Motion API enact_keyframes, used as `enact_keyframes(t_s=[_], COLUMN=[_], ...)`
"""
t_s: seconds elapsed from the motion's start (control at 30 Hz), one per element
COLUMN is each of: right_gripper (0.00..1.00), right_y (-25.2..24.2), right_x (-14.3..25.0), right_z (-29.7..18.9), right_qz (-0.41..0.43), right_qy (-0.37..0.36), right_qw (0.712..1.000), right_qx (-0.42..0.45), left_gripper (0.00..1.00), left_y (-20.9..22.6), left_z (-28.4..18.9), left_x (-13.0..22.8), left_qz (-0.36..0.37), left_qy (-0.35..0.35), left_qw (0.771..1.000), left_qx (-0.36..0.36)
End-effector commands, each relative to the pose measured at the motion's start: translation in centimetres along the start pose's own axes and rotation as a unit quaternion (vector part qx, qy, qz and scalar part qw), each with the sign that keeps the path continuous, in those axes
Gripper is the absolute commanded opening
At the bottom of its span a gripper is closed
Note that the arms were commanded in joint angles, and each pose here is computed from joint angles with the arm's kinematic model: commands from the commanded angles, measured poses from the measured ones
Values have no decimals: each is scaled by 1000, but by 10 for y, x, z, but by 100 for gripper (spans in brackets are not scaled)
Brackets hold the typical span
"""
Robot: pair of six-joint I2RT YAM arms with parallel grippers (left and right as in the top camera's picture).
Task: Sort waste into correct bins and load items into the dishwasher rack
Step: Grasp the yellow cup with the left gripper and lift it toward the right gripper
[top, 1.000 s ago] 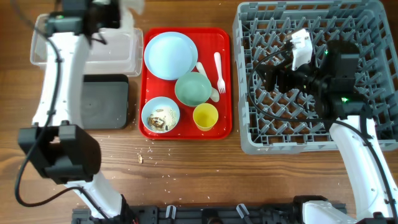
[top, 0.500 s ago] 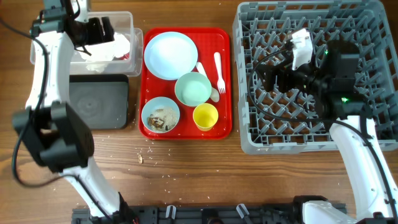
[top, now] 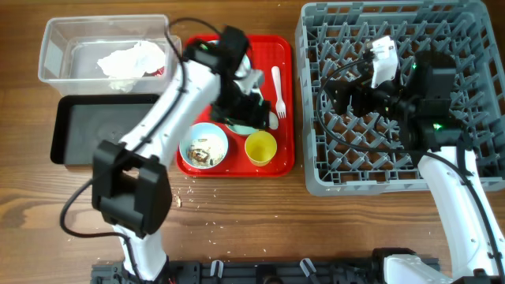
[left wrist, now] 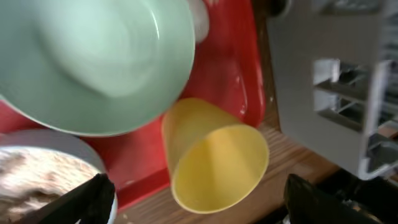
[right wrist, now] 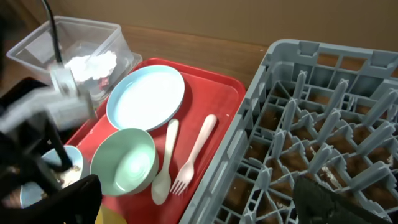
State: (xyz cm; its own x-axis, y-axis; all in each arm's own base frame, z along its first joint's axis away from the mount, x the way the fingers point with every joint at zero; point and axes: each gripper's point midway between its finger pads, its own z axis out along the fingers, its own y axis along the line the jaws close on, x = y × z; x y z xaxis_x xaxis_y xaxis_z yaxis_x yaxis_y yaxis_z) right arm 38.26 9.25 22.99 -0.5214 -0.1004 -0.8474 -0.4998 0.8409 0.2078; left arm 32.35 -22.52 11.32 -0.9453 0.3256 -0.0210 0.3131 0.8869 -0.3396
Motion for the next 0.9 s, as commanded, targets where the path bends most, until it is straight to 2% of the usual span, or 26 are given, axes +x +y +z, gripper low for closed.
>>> enact_keyframes(t_s=[0.0,0.07,0.17,0.27,0.3,0.33,0.43,0.5,0.6,0.63,0.7,0.8,0.87], right_gripper=[100,100,100,100,99,100,99,99,99,99,99,99,99], right_y=[3,3,3,3,3,3,3,8,34,55,79,103,105], right_x=[-7,-7,-7,-7,-7,-7,-9,-13,-31,-41,-45,-39,-39], right_z=[1,1,1,1,1,1,1,0,-3,-4,2,10,14], right_qz=[3,3,3,3,3,3,24,59,77,52,20,-8,-4], right_qy=[-7,-6,-6,-6,-7,-7,-9,-17,-45,-64,-75,-74,-74], right_qw=[1000,1000,1000,1000,1000,1000,1000,998,990,981,965,934,924], right_qx=[-9,-9,-9,-9,-9,-9,-9,-24,-106,-176,-252,-349,-374], left_gripper=[80,73,46,32,22,6,4,4,4,4,4,4,4], left_y=[11,10,6,4,5,5,5,-4,-11,-19,-33,-45,-53], left_z=[31,42,53,61,61,61,56,36,-18,-58,-106,-151,-164], left_x=[18,23,25,26,26,26,22,11,-19,-40,-56,-58,-53], left_qz=[-61,-60,-52,-45,-45,-46,-53,-63,-66,-47,-9,60,84], left_qy=[27,31,30,27,27,27,24,9,-57,-109,-154,-186,-185], left_qw=[997,997,998,998,998,998,998,998,989,968,918,858,837], left_qx=[-30,-31,-31,-30,-30,-30,-19,27,116,222,366,474,507])
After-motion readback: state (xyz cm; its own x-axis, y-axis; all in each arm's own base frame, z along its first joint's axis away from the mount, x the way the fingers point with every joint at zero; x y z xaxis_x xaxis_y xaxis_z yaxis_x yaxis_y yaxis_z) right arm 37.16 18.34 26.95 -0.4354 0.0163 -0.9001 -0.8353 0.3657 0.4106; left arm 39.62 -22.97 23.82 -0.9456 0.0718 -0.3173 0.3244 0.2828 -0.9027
